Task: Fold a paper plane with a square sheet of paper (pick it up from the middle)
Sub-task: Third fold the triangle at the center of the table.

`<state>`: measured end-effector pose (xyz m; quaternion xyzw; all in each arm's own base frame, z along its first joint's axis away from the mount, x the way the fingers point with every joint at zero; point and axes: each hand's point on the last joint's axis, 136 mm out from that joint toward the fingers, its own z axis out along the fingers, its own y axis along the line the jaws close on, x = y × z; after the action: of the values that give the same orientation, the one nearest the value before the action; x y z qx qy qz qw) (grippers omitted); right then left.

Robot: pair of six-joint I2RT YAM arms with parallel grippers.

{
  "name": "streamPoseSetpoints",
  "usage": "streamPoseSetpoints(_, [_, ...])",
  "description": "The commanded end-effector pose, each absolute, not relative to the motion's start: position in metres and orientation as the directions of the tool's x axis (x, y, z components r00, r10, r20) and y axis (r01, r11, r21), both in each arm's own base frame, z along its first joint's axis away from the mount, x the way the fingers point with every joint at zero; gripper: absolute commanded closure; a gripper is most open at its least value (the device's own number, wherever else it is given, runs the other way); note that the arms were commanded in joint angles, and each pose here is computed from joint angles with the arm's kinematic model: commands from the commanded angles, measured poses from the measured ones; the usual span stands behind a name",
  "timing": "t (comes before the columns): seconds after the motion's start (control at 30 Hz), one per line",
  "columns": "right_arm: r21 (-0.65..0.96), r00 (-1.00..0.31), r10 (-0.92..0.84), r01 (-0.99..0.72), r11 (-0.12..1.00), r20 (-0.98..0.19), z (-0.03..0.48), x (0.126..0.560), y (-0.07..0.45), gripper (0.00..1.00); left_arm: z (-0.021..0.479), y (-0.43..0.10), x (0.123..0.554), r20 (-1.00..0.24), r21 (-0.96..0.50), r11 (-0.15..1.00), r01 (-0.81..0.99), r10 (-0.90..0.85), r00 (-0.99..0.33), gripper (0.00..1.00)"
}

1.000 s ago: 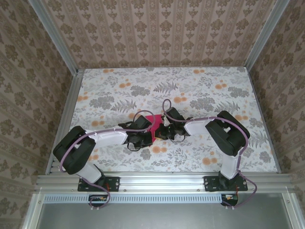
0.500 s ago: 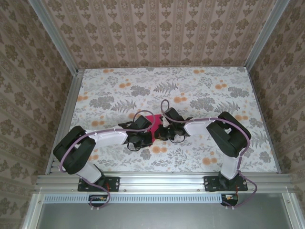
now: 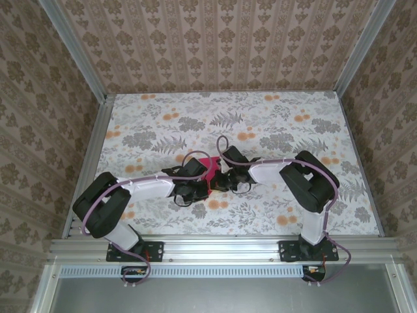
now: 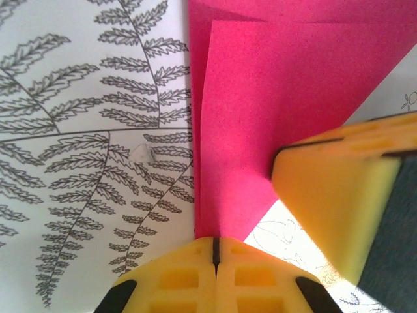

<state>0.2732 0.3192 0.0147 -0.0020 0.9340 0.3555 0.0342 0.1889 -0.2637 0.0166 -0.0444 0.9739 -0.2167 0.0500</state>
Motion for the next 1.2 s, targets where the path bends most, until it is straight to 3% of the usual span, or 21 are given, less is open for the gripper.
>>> streamPoseSetpoints(0.0, [0.609, -0.996, 0.064, 0.015, 0.793, -0.059, 0.003, 0.288, 0.296, 0.97, -0.015, -0.228, 0.157, 0.041, -0.270, 0.957, -0.105, -0.097, -0.994, 0.98])
streamPoseSetpoints(0.43, [0.564, -0.976, 0.195, 0.107, 0.819, -0.098, -0.002, 0.339, 0.239, 0.97, -0.016, -0.224, 0.150, 0.057, -0.264, 0.960, -0.090, -0.078, -0.995, 0.98])
streamPoseSetpoints(0.7, [0.587, -0.962, 0.195, 0.045, 0.808, -0.193, 0.046, 0.357, 0.233, 0.94, 0.005, -0.239, 0.162, 0.003, -0.326, 0.945, -0.036, -0.037, -0.999, 0.95])
streamPoseSetpoints(0.8, [0.620, -0.956, 0.196, 0.019, 0.784, -0.218, 0.067, 0.351, 0.234, 0.87, 0.028, -0.257, 0.173, -0.054, -0.396, 0.918, 0.029, 0.008, -0.998, 0.89])
streamPoseSetpoints(1.0, [0.700, -0.955, 0.219, 0.017, 0.714, -0.200, 0.081, 0.329, 0.238, 0.63, 0.075, -0.272, 0.200, -0.212, -0.447, 0.885, 0.130, 0.036, -0.977, 0.76])
streamPoseSetpoints(1.17, [0.740, -0.950, 0.254, 0.037, 0.671, -0.183, 0.078, 0.319, 0.239, 0.48, 0.081, -0.264, 0.215, -0.266, -0.428, 0.898, 0.100, -0.019, -0.964, 0.75])
